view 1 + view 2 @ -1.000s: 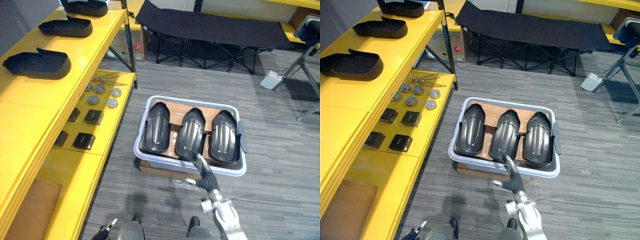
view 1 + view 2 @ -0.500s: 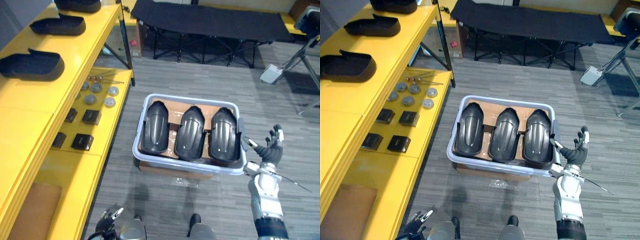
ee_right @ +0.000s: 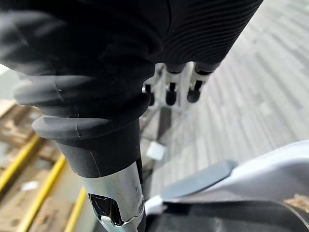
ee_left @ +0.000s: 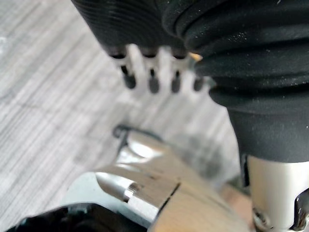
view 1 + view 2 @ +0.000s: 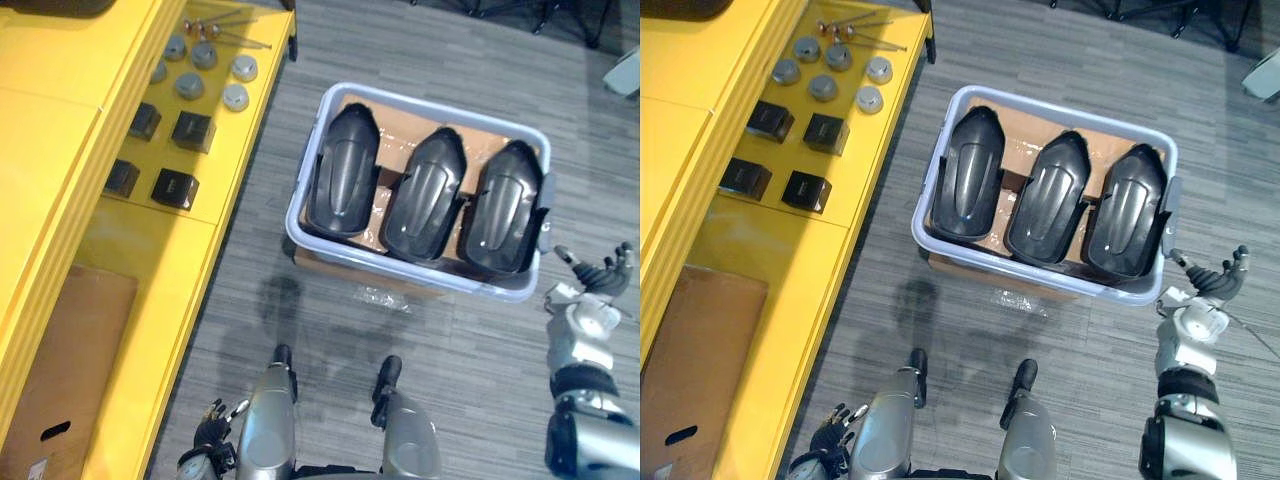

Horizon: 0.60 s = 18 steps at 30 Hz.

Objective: Walk over and take plastic housings, then place them on the shelf

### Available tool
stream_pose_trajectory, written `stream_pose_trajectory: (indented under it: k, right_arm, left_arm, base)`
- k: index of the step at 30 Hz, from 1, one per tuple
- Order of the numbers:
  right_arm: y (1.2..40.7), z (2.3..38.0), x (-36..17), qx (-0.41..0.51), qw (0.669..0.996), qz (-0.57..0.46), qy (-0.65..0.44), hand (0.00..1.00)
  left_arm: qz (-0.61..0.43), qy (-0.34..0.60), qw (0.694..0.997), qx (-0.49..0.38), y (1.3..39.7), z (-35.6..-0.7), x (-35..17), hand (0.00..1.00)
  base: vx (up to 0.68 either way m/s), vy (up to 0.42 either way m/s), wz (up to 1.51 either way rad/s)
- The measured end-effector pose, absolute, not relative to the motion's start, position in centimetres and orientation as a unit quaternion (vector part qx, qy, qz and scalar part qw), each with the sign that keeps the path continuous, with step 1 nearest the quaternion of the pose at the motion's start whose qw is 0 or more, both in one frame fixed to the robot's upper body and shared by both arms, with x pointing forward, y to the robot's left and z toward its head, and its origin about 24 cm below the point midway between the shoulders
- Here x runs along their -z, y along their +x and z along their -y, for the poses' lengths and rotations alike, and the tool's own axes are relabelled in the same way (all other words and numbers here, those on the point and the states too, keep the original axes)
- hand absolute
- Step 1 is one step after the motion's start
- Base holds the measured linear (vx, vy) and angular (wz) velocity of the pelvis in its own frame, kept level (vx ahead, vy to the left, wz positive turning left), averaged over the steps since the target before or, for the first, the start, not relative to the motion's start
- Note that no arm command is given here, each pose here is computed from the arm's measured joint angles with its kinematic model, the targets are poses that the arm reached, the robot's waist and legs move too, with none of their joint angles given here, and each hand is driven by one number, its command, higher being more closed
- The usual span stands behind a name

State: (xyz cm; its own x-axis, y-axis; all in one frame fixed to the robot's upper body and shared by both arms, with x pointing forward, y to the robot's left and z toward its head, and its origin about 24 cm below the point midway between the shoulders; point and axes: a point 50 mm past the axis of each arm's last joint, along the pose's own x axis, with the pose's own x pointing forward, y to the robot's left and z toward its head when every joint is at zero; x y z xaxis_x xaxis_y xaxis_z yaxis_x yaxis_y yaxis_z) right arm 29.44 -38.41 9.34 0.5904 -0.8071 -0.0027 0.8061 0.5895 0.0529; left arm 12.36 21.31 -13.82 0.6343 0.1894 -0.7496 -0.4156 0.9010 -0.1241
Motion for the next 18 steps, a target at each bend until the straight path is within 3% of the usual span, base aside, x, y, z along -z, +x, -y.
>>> stream_pose_trajectory:
  k: [6,18]
  right_arm:
    - [29.3,42.2,-14.5,0.517,0.855,0.022,0.012,0.00]
    - [29.3,43.9,-18.2,0.533,0.846,0.009,-0.017,0.00]
  left_arm:
    - [-0.397,-0.174,0.887,-0.163,13.0,-20.0,14.1,0.00]
    - [-0.380,-0.229,0.886,-0.133,13.1,-18.2,14.3,0.00]
  base:
    - [-0.01,0.019,0.11]
    - [-0.03,-0.007,0.07]
